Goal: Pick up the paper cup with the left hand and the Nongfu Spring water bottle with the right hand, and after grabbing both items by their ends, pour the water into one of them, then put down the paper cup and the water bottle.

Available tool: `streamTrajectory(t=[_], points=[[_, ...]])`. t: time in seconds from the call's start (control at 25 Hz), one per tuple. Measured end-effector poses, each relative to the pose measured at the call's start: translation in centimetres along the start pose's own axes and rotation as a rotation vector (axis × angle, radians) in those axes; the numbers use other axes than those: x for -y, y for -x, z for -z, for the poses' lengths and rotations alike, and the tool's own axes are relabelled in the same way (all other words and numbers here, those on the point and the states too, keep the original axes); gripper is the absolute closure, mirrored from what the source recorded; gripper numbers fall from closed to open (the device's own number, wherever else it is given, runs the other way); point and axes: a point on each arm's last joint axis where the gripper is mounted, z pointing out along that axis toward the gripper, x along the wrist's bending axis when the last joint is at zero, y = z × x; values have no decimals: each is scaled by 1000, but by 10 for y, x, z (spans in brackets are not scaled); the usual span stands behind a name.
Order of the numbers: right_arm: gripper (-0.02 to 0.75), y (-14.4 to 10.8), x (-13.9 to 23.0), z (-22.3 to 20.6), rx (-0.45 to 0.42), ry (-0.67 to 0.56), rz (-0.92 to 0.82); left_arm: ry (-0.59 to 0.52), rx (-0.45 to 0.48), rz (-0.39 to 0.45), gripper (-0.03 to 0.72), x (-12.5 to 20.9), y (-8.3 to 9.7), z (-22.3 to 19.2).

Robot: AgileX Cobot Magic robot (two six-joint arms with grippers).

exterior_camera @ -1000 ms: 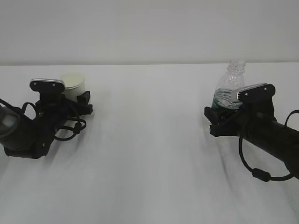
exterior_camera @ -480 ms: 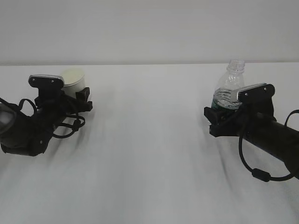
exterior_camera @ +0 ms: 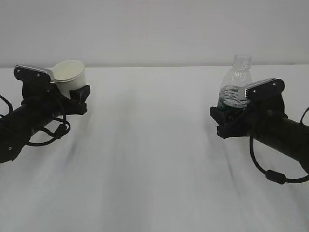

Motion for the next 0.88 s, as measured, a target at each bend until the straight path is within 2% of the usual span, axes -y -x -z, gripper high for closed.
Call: streamTrajectory(t=[0.2,0.52,0.72,0.88], points=[[283,-2,-15,7,-25,-6,42,-8,112,41,190,-7,11,11],[283,-6,-33,16,-64,11,74,-67,369,67,190,-3,34,17],[283,-10,-35,18,-110,8,79,-76,508,35,190,-3,46,22],[283,-13,-34,19,-144,-2,87,-90,579,19,193,-1,54,25]])
